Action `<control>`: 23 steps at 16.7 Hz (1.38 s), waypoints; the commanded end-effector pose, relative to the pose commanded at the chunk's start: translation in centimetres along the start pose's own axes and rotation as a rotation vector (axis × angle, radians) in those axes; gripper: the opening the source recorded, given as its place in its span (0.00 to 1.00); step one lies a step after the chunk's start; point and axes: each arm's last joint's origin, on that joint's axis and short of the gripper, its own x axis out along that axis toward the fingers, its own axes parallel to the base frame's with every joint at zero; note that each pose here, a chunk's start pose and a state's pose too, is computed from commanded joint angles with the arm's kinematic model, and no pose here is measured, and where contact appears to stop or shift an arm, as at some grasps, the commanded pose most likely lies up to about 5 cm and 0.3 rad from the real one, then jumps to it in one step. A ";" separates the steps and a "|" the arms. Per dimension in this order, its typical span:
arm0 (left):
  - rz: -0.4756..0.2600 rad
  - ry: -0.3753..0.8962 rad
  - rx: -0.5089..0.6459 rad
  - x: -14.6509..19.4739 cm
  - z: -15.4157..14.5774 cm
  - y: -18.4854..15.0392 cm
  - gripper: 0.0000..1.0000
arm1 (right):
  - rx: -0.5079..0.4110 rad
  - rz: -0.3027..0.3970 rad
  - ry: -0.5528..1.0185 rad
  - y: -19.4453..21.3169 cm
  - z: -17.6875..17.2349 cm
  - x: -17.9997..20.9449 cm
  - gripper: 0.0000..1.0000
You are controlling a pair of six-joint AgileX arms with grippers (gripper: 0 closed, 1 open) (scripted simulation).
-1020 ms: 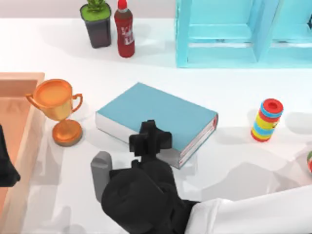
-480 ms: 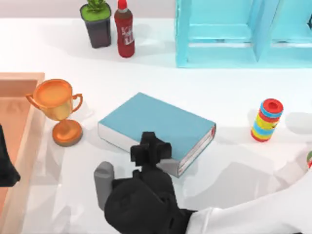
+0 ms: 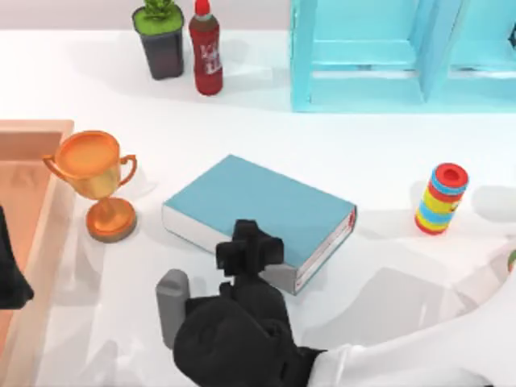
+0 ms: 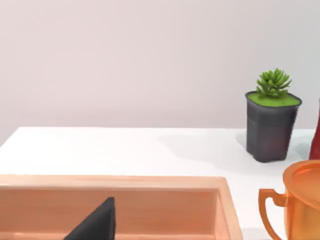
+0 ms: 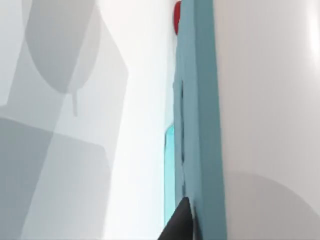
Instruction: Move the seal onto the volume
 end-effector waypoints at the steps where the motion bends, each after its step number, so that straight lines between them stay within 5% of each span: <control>1: 0.000 0.000 0.000 0.0 0.0 0.0 1.00 | 0.000 0.000 0.000 0.0 0.0 0.0 0.38; 9: 0.000 0.000 0.000 0.0 0.0 0.0 1.00 | 0.000 0.000 0.000 0.0 0.0 0.0 0.98; 23: 0.000 0.000 0.000 0.0 0.0 0.0 1.00 | -0.005 0.013 0.022 0.7 0.4 -1.6 1.00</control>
